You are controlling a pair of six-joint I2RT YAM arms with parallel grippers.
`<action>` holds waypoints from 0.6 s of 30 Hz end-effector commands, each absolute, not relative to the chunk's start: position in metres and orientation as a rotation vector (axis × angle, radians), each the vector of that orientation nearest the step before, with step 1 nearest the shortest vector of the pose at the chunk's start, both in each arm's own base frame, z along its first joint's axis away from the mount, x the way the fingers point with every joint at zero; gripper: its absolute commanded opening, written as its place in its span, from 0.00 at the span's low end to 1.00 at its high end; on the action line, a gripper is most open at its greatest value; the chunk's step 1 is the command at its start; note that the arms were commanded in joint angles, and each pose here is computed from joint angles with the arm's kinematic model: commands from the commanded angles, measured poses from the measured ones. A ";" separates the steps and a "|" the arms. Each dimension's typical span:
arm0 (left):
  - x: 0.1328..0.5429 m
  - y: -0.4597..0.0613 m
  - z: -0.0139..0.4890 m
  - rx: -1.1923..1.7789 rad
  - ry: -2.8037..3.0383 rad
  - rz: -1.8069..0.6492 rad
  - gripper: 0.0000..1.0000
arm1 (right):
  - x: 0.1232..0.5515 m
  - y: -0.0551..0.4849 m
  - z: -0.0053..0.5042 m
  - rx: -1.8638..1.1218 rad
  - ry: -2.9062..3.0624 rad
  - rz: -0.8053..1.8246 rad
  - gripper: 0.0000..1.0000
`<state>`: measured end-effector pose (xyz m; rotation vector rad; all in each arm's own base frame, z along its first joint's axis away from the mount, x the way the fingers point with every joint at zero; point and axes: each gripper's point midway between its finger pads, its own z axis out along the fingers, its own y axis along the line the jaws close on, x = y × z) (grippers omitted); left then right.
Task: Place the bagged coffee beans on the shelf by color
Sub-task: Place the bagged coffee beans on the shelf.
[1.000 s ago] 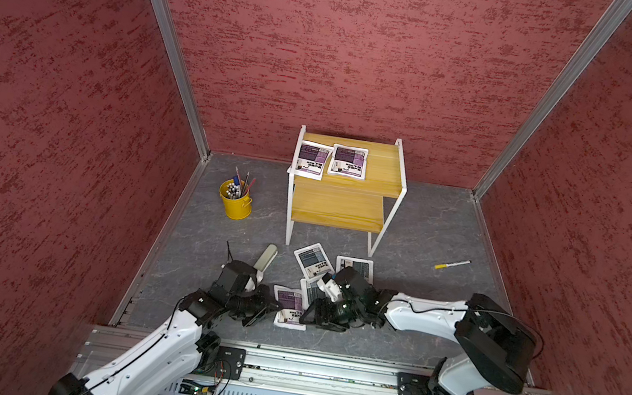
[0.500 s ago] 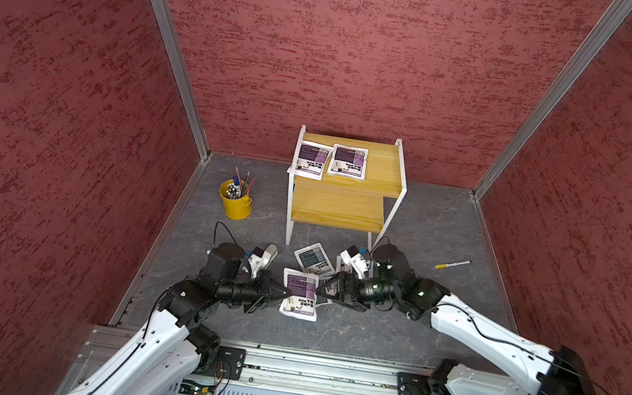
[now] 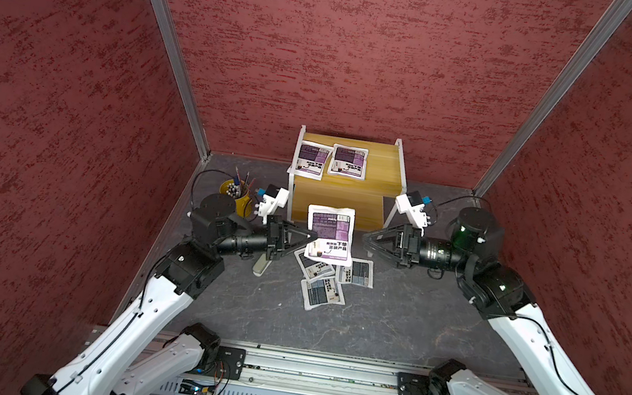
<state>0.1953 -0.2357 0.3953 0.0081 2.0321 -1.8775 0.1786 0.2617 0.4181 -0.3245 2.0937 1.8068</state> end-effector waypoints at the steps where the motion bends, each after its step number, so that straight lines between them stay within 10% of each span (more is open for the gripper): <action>1: 0.208 -0.241 0.436 0.092 1.901 -1.902 0.06 | 0.180 0.262 0.431 -0.336 2.105 1.826 0.96; 18: 0.253 -0.263 0.461 0.032 1.805 -1.974 0.06 | 0.213 0.270 0.452 -0.282 1.955 1.826 0.76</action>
